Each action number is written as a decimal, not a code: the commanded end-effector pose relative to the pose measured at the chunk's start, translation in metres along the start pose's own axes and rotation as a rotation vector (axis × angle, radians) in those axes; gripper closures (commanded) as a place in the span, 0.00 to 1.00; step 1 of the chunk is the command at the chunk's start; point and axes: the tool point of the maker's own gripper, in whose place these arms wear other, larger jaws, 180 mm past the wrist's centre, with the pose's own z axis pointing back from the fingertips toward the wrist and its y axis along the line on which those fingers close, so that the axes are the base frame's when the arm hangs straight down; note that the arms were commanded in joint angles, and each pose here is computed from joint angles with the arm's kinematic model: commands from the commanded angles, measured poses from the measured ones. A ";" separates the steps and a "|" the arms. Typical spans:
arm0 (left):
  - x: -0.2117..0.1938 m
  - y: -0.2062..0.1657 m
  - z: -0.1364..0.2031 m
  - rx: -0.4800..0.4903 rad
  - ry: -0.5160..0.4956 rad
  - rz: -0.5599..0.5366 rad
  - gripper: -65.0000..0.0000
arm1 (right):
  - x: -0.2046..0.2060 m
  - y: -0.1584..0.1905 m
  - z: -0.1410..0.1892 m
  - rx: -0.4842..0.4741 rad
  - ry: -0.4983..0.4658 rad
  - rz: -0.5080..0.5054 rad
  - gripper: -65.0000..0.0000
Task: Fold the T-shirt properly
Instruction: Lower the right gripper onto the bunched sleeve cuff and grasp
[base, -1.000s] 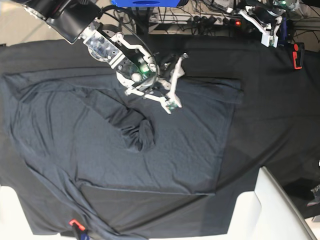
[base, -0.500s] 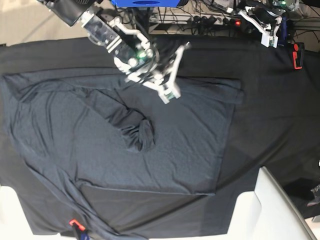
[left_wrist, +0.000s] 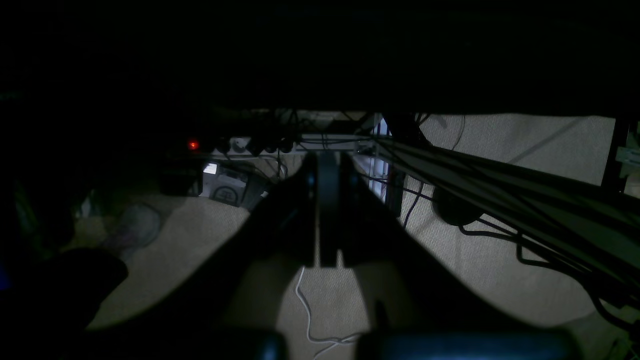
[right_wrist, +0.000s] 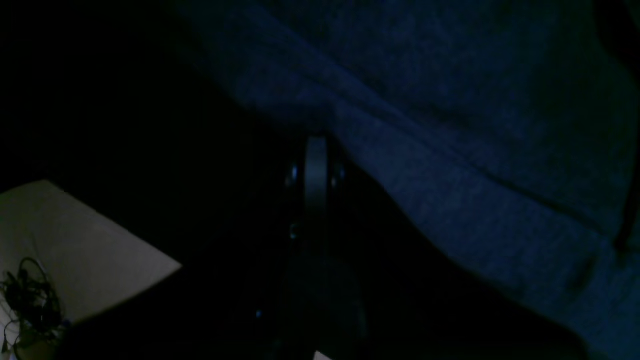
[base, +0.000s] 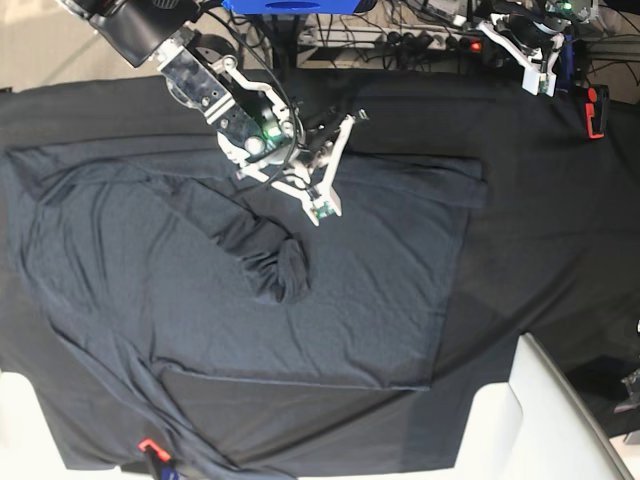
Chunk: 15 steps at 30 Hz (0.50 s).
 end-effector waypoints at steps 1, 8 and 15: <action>0.004 0.003 0.004 0.001 -0.018 -0.012 1.00 | 0.017 -0.001 0.001 0.002 -0.039 0.009 0.99; 0.004 0.003 0.004 0.002 -0.016 -0.014 1.00 | 0.018 -0.014 -0.007 -0.029 -0.014 0.014 0.99; 0.004 0.003 0.004 0.001 -0.018 -0.012 1.00 | 0.025 -0.027 -0.009 -0.053 -0.015 0.006 0.99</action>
